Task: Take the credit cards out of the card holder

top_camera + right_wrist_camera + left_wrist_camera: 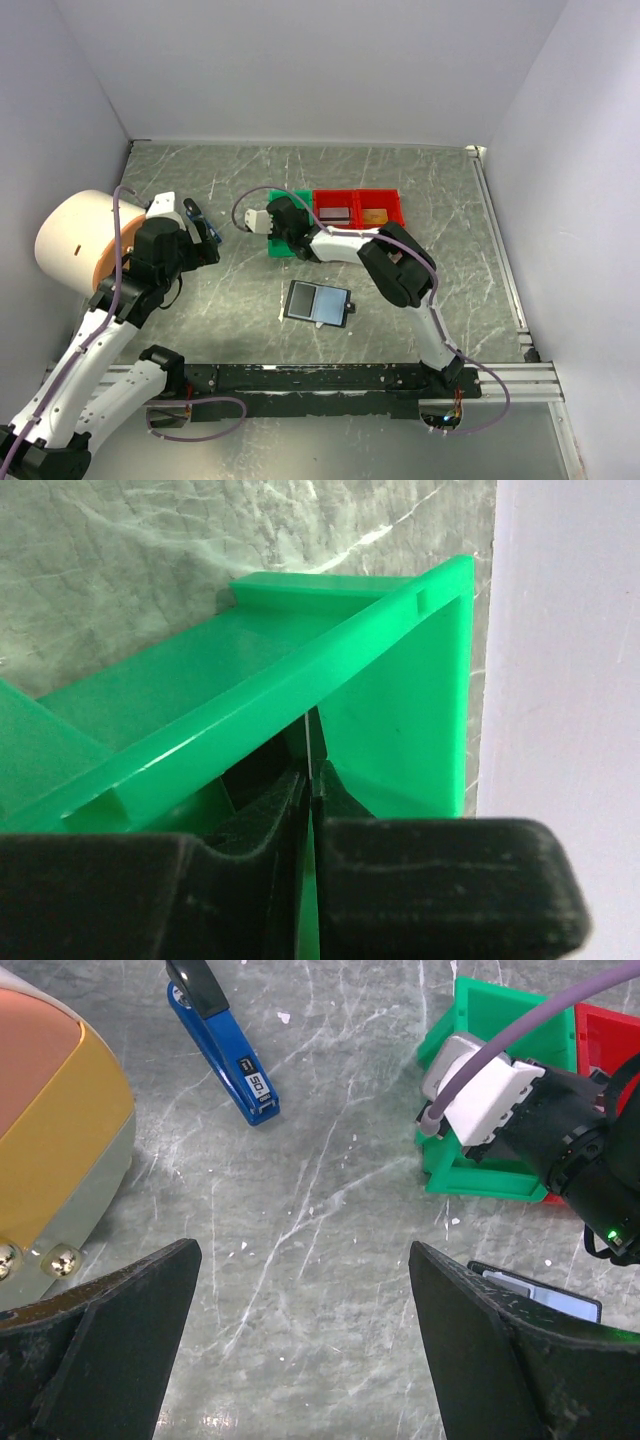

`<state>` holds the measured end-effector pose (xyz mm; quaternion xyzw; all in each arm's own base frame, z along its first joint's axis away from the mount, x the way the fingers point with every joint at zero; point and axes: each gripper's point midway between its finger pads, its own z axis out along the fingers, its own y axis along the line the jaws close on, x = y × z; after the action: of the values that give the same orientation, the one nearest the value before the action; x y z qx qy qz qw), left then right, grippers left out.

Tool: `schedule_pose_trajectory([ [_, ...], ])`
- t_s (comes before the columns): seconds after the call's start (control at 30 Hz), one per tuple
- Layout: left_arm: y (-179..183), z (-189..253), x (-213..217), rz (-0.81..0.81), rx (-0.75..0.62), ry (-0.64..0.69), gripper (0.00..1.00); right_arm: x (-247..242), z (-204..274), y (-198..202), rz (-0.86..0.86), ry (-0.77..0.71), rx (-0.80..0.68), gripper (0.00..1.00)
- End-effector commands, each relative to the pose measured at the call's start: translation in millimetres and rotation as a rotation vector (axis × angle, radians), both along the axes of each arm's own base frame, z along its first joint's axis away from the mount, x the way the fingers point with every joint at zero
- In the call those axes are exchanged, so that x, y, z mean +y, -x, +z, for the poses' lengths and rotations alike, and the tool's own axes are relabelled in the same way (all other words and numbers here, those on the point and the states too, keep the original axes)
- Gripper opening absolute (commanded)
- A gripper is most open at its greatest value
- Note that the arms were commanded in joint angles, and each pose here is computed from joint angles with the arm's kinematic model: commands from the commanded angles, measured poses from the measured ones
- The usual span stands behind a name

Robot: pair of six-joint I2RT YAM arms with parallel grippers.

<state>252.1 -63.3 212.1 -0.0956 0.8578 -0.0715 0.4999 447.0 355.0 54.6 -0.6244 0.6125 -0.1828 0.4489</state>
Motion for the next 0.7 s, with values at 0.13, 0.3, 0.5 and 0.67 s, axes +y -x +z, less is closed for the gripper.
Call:
schedule_pose_trajectory([
  [0.13, -2.9, 3.6, -1.8, -0.014, -0.014, 0.006, 0.97, 1.3, -7.4, 0.5, 0.037, 0.011, 0.054, 0.18],
  [0.3, -3.4, 2.1, -3.5, -0.024, -0.006, 0.006, 0.96, -3.2, -6.9, 2.3, 0.032, 0.010, 0.071, 0.21],
  [0.5, -3.5, 0.9, -4.5, -0.030, -0.002, 0.007, 0.96, -7.2, -8.0, 2.9, 0.025, 0.017, 0.080, 0.22],
  [0.67, -4.0, 0.4, -5.6, -0.035, 0.000, 0.006, 0.96, -9.1, -6.3, 2.6, 0.013, 0.017, 0.093, 0.35],
])
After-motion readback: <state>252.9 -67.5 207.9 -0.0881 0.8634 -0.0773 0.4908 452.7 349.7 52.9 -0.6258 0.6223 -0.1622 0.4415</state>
